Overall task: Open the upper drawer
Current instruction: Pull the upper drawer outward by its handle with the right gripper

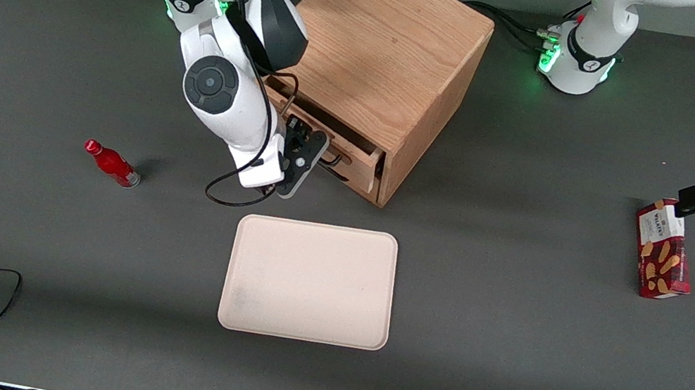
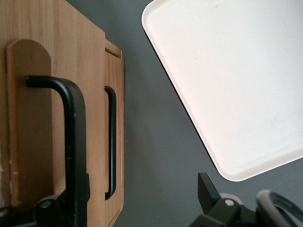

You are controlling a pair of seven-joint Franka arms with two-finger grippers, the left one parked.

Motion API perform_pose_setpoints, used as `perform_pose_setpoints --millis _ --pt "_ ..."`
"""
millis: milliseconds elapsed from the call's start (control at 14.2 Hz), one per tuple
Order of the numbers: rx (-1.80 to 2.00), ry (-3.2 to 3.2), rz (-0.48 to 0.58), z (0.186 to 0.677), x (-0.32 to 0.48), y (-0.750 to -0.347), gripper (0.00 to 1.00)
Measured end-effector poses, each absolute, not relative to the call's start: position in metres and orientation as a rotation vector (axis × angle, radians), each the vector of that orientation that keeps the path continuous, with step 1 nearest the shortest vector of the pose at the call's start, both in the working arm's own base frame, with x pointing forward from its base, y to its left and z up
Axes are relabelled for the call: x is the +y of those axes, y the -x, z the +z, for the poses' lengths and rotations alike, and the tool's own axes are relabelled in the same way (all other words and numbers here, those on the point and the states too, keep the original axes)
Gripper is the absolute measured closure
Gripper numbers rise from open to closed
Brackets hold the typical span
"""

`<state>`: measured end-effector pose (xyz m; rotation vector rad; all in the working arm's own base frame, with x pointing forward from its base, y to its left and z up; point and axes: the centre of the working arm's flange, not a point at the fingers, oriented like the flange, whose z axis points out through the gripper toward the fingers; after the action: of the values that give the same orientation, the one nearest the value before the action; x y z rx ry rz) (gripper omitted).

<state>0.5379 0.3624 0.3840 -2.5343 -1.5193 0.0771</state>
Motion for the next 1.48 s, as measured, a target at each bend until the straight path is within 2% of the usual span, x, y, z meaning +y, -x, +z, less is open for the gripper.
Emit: perform_pose_setpoints --millis 705,1480 --pt "-1.504 2.545 0.052 0.385 0.347 -0.559 0.0" --pt "-1.51 2.555 0.083 0.395 0.326 -0.585 0.0"
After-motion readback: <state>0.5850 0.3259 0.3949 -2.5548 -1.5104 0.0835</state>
